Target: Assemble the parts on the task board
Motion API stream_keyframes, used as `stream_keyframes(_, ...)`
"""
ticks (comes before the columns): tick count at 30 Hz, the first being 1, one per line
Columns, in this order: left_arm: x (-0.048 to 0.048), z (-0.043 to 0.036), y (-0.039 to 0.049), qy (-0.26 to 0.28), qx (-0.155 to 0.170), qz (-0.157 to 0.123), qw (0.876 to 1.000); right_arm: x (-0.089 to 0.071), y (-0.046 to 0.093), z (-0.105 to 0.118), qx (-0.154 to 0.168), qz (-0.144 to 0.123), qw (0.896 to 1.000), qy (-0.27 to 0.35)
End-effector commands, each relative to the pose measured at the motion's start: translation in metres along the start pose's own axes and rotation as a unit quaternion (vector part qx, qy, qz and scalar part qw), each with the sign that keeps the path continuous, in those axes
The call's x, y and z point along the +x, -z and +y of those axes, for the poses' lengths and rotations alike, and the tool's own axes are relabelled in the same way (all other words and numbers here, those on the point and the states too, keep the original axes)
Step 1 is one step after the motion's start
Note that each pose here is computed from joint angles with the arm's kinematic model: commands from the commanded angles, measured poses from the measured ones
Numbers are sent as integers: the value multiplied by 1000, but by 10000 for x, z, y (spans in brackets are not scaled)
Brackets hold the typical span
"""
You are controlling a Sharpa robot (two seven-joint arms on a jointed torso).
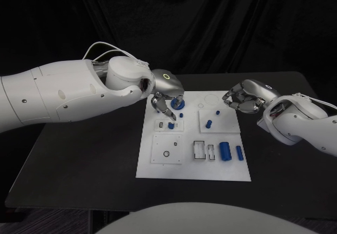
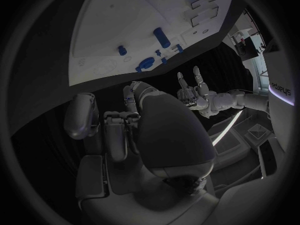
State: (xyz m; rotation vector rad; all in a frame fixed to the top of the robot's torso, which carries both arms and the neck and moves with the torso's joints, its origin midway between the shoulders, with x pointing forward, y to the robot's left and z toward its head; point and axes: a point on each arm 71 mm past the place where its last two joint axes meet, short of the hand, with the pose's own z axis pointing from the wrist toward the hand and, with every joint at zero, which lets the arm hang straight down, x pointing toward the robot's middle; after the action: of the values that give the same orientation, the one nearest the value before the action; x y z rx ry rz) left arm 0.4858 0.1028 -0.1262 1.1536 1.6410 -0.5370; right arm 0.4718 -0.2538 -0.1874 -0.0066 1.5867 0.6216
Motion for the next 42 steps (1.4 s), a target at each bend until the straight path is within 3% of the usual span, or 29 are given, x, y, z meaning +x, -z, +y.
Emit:
stream_keyframes(1, 33, -42, -35, -19, 28, 36, 999, -13, 2, 16, -4, -13, 1000, -3)
stream_keyframes(5, 57, -57, -85, -18, 35, 40, 998, -11, 1, 20, -5, -12, 1000, -4)
stream_keyframes(15, 232, -138, -169, -17, 46, 55, 997, -8, -3, 22, -4, -12, 1000, -5)
stream_keyframes(42, 430, -120, -191, -14, 23, 71, 997, 7, -14, 1, 4, -2, 1000, -9)
